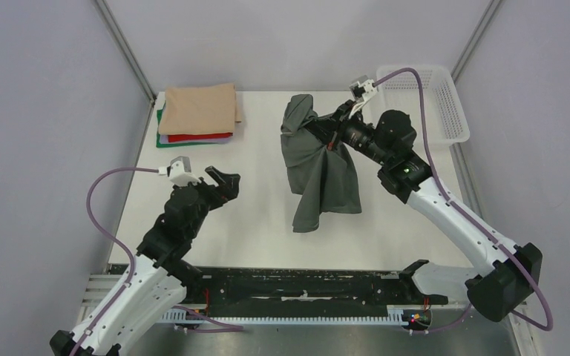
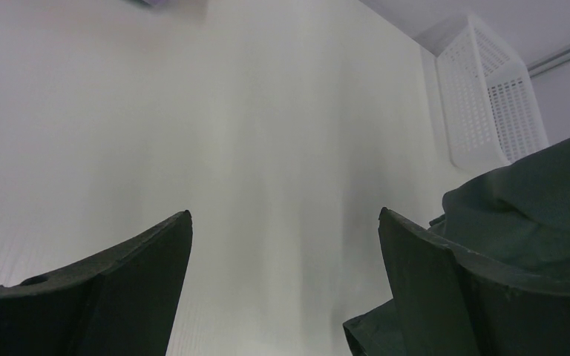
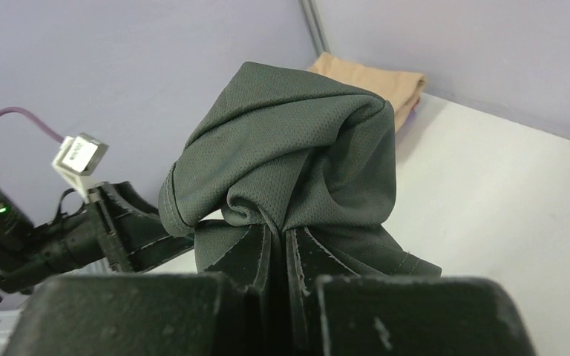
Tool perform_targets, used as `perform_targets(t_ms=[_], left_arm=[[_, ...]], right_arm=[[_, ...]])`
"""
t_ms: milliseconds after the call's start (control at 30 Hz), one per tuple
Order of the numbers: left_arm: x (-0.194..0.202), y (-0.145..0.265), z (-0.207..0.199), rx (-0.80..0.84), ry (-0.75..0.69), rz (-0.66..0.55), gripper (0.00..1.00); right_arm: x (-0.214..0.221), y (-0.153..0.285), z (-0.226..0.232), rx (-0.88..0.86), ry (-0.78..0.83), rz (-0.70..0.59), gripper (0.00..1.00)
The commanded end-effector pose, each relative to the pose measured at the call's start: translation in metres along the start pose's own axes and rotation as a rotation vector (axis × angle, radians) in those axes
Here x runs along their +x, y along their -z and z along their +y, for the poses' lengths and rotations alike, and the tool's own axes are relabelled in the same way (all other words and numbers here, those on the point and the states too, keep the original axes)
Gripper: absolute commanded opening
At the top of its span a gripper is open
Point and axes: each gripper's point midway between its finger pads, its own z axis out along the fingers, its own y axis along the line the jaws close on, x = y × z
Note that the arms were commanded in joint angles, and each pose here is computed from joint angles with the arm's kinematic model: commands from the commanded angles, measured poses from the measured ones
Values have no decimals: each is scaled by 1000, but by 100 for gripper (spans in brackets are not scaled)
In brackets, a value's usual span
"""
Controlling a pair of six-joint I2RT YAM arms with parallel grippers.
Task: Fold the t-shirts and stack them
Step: Move the tshirt to the center of the board
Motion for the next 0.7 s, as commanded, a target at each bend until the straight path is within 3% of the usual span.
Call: perform_targets(t_ms=[0, 167, 267, 333, 400, 433, 667], left_arm=[[2, -7, -8, 24, 3, 16, 100], [16, -26, -15, 38, -35, 72, 100], [27, -41, -19, 37, -59, 116, 100], [36, -52, -23, 43, -82, 159, 100], [47, -64, -29, 55, -105, 205, 100], [52, -71, -31, 59, -113, 226, 100], [81, -119, -54, 113, -178, 344, 100]], right_arm=[[20, -12, -45, 162, -24, 16, 0], [105, -16, -129, 319, -152, 183, 0], [159, -15, -167, 383, -181, 299, 12], [183, -13, -191, 440, -184, 372, 35], [190, -9, -211, 505, -168, 407, 80], [186, -6, -219, 548, -145, 409, 97], [167, 62, -234, 807, 0, 368, 98]])
